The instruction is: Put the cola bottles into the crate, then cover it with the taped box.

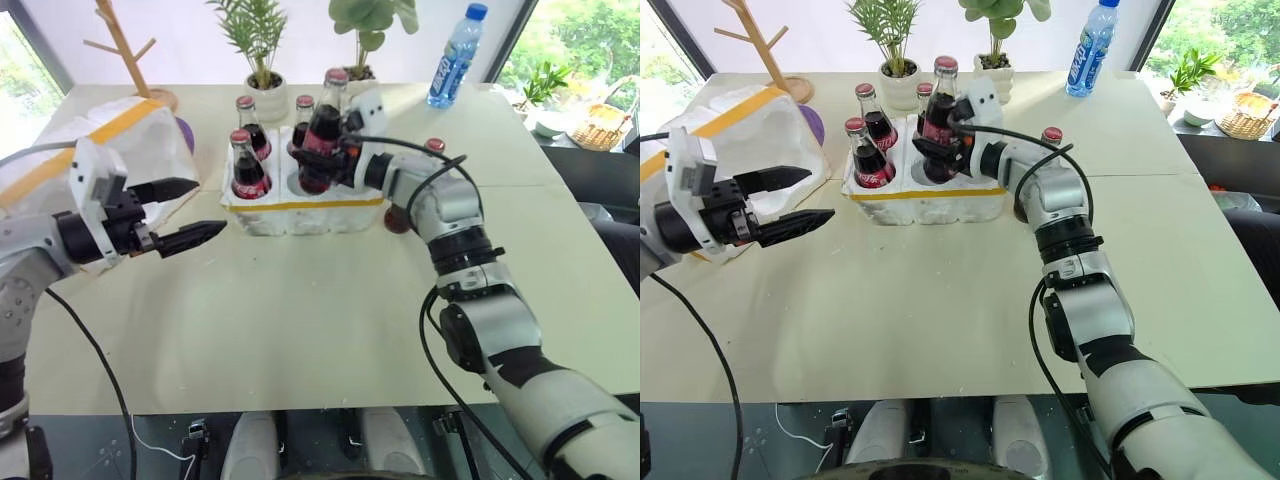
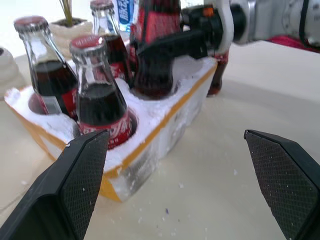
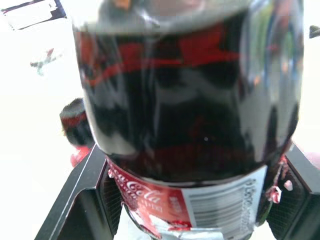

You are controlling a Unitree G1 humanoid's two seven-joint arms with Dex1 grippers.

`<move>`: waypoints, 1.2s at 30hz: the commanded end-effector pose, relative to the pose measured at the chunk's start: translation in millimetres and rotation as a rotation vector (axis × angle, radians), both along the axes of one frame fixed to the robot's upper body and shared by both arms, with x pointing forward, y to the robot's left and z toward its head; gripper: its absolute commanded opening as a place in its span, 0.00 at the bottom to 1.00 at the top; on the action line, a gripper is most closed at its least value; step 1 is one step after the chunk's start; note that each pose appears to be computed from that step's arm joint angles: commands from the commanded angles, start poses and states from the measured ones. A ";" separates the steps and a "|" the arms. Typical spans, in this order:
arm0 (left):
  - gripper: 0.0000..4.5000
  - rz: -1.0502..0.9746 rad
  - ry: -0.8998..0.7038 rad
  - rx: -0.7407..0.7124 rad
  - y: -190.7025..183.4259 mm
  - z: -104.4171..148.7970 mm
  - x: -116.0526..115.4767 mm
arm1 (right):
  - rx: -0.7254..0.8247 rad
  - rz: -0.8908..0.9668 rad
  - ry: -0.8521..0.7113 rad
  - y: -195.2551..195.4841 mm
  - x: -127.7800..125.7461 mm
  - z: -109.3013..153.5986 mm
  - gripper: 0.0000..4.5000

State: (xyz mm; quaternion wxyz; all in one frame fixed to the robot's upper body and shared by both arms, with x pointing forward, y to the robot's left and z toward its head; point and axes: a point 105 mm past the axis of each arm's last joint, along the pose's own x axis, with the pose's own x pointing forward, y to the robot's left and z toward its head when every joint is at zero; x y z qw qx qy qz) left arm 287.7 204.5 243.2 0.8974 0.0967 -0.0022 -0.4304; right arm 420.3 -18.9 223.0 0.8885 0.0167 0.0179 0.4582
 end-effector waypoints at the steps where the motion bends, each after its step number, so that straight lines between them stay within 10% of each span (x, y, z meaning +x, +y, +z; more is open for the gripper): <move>1: 1.00 -0.006 -0.045 0.005 -4.6 7.7 1.1 | -0.023 0.055 -0.091 16.0 -8.5 4.9 0.64; 6: 1.00 -0.018 -0.049 0.005 -8.8 8.1 2.7 | -0.144 -0.013 -0.062 19.3 2.7 -31.6 0.64; 10: 1.00 -0.041 -0.051 0.011 -13.4 9.4 3.3 | -0.171 -0.037 -0.054 12.6 6.7 -39.4 0.99; 24: 1.00 -0.233 -0.002 0.017 -50.0 -3.2 6.4 | 0.022 0.069 0.135 -54.0 -99.3 -6.1 0.99; 36: 1.00 -0.371 -0.014 0.016 -76.9 1.9 21.6 | -0.076 -0.505 0.071 -165.7 -112.9 -30.3 0.99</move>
